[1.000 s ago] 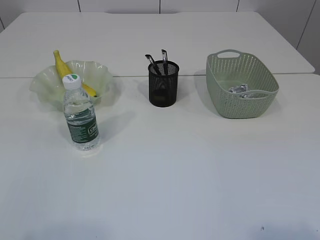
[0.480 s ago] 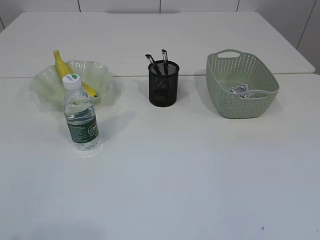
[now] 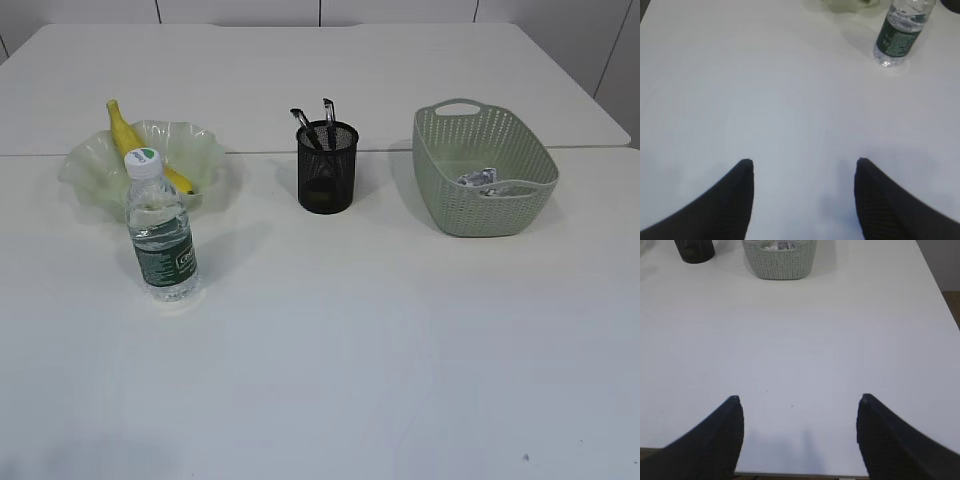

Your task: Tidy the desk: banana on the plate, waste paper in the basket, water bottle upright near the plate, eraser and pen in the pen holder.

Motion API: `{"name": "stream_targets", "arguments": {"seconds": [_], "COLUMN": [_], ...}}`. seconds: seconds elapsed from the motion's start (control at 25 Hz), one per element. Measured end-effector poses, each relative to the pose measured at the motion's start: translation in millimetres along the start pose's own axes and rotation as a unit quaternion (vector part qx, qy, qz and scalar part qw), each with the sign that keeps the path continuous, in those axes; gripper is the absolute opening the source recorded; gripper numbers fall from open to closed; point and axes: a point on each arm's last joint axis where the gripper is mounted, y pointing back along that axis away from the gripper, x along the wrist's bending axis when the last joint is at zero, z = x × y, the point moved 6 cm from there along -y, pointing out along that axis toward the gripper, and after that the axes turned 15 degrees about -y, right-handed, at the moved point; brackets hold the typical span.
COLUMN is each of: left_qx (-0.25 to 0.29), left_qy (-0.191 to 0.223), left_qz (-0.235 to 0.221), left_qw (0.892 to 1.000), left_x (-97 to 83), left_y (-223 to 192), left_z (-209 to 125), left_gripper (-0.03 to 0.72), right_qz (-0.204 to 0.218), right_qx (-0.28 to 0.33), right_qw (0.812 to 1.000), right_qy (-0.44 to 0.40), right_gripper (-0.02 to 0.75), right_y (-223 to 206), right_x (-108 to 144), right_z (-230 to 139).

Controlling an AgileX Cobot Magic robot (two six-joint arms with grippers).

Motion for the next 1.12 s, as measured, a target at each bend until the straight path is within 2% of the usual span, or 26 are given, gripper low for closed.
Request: {"name": "stream_targets", "arguments": {"seconds": [0.44,0.6,1.12], "left_qx": [-0.003,0.004,-0.009], "left_qy": [-0.006,-0.025,-0.024], "left_qz": [0.005,0.028,0.029], "left_qw": [1.0,0.999,0.999], "left_x": [0.9,7.6,7.6], "left_y": [-7.3,-7.2,-3.5], "left_z": [-1.9,-4.0,-4.7], "left_gripper": [0.453,0.453,0.452], "right_qz": [-0.002,-0.002,0.001], "right_qx": [-0.003,-0.003,-0.018], "right_qw": [1.0,1.0,1.0], "right_qy": [0.002,0.002,0.001], "right_gripper": [0.524,0.524,0.522], "right_y": [-4.0,-4.0,-0.5], "right_x": [-0.8,-0.8,-1.3], "right_z": [-0.3,-0.3,-1.1]}}
